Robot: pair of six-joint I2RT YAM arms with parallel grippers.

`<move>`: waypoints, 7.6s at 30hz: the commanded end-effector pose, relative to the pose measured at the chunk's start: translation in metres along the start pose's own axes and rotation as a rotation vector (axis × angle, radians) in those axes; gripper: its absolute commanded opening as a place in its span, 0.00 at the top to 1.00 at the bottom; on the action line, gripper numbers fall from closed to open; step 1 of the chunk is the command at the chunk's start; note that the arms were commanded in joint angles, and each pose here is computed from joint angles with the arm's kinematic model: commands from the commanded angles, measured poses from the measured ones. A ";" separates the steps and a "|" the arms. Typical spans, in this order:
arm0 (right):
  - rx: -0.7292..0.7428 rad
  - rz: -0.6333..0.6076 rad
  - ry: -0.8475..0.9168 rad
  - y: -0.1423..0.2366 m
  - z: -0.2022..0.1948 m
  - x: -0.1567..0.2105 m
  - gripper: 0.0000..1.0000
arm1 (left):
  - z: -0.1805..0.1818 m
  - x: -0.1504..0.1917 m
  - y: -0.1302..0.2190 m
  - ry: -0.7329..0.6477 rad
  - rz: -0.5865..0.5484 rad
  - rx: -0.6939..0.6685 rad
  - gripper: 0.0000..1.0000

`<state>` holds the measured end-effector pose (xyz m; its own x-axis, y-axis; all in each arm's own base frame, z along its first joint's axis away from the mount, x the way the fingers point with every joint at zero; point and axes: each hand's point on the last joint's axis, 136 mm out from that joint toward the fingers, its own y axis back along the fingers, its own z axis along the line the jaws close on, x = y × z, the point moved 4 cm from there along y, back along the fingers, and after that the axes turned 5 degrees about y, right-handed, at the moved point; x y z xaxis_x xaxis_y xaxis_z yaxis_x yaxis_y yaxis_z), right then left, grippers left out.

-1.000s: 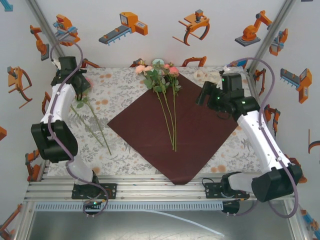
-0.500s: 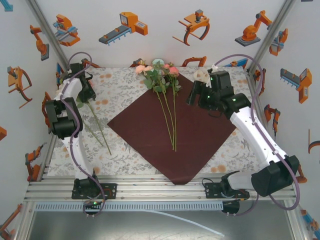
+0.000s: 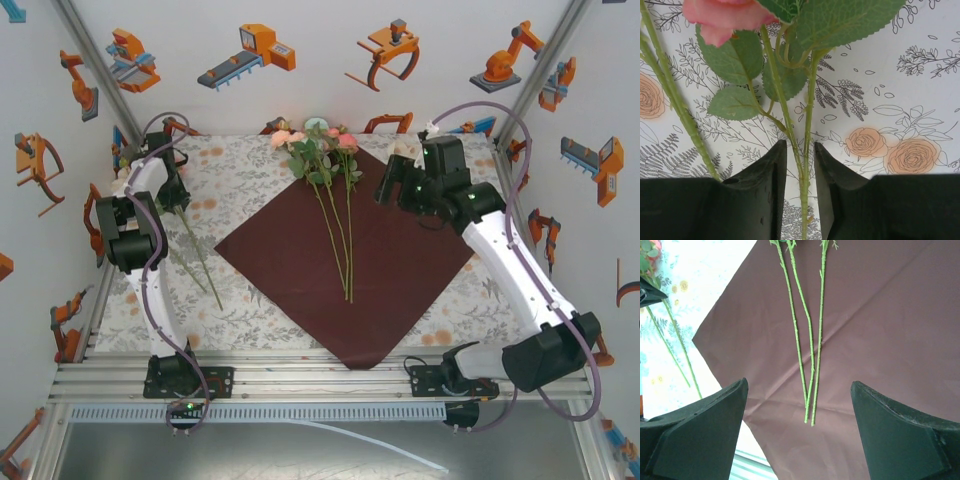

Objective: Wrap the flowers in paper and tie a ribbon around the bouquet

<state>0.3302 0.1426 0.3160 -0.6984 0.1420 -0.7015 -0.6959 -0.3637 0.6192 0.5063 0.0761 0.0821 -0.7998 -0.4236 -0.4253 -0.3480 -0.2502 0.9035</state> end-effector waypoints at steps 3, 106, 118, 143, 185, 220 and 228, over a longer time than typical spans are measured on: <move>-0.005 -0.013 0.007 0.003 0.006 -0.008 0.25 | 0.006 0.006 -0.011 -0.020 0.046 -0.042 0.89; -0.378 -0.147 0.053 0.006 0.055 -0.005 0.26 | 0.070 0.038 0.146 0.187 -0.251 0.047 0.53; -0.332 -0.152 0.042 0.020 0.045 0.004 0.26 | 0.097 0.019 0.050 0.195 -0.007 0.083 0.49; -0.238 -0.183 0.020 0.047 0.030 0.009 0.26 | 0.100 0.072 -0.030 0.225 0.212 0.031 0.86; -0.204 -0.269 -0.008 0.038 0.028 -0.008 0.26 | -0.272 0.102 0.295 -0.008 -0.216 1.093 1.00; -0.136 -0.281 0.019 0.061 0.017 -0.002 0.26 | -0.411 0.206 0.178 -0.254 0.035 1.008 0.72; -0.115 -0.280 -0.007 0.065 0.011 0.004 0.26 | -0.386 0.172 0.235 -0.227 -0.051 1.033 0.66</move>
<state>0.2885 0.1361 0.3451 -0.5168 0.2403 -0.8217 -0.8159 -0.4288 0.3878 0.4789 -0.4077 0.1345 -0.8532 -0.1933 -0.4844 -0.4854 0.6338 0.6022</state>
